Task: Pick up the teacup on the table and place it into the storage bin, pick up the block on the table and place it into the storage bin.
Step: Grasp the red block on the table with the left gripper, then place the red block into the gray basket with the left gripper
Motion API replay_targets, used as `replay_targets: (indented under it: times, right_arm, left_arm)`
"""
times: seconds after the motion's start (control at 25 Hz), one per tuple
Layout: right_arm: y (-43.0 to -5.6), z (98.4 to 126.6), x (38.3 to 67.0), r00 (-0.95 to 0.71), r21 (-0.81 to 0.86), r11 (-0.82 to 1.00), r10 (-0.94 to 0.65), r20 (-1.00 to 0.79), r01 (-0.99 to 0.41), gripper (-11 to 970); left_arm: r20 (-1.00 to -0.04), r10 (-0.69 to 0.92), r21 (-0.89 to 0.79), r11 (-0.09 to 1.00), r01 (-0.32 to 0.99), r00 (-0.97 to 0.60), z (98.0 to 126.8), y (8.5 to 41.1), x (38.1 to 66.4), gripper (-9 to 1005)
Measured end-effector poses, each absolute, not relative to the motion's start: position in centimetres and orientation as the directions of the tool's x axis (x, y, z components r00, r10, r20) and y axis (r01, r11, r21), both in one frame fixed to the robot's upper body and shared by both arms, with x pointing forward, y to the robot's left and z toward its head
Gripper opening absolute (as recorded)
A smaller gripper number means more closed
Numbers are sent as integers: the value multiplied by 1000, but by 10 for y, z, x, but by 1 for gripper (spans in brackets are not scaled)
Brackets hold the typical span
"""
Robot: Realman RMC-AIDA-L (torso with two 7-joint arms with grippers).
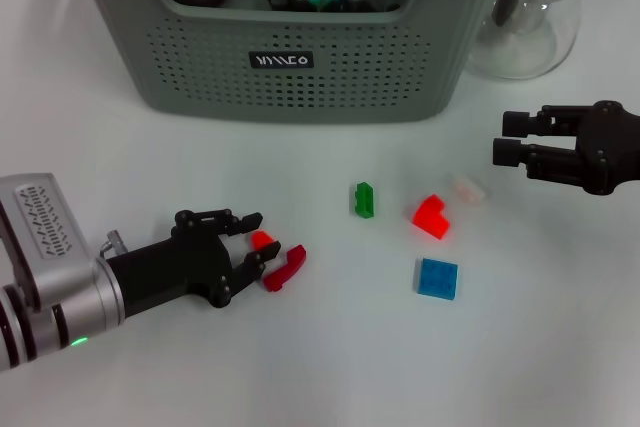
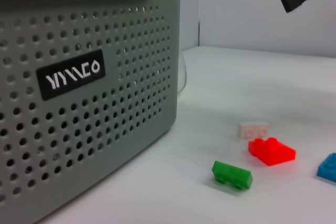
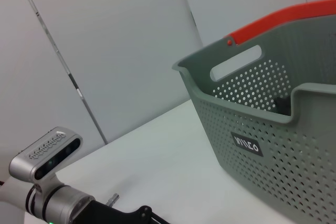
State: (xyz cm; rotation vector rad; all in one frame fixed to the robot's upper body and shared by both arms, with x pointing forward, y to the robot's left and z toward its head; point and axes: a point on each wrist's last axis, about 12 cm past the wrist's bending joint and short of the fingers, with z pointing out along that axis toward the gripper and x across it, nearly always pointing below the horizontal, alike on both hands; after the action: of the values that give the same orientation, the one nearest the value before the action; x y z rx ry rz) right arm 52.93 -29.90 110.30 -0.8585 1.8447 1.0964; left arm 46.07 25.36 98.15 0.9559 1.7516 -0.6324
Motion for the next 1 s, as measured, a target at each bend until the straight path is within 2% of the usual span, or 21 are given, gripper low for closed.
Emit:
replay_targets:
  times: [0.32,0.44,0.64,0.76,0.88,1.0]
  right_arm:
    - [-300,1103,530,-445,361,394,-147,-883,-845,502]
    - [-300,1103,530,-445,361,394,-147,-883,-845,500]
    - [-300,1104,530,-445,361,394,-147,-883,-845,502]
    - [-301,1104,530,-445,360,394,-147,-883,-845,503]
    - [-300,1104,530,-444,359,394,-147,-884,-846,502]
    - [-299,1105,532,-439,355,391,-149,-886,-849,500]
  left_arm:
    - [-933,305,15,562,827,-190,982,255,462,353]
    - [-935,296,5,563,826,-197,983,255,462,190]
    - [-947,230,-62,560,827,-226,994,263,463,190]
    - [-967,129,-121,521,845,-218,1022,279,465,190]
    - [-984,-8,-163,449,878,-179,1063,294,471,191]
    - [-985,-133,-155,431,889,-108,1111,309,491,191]
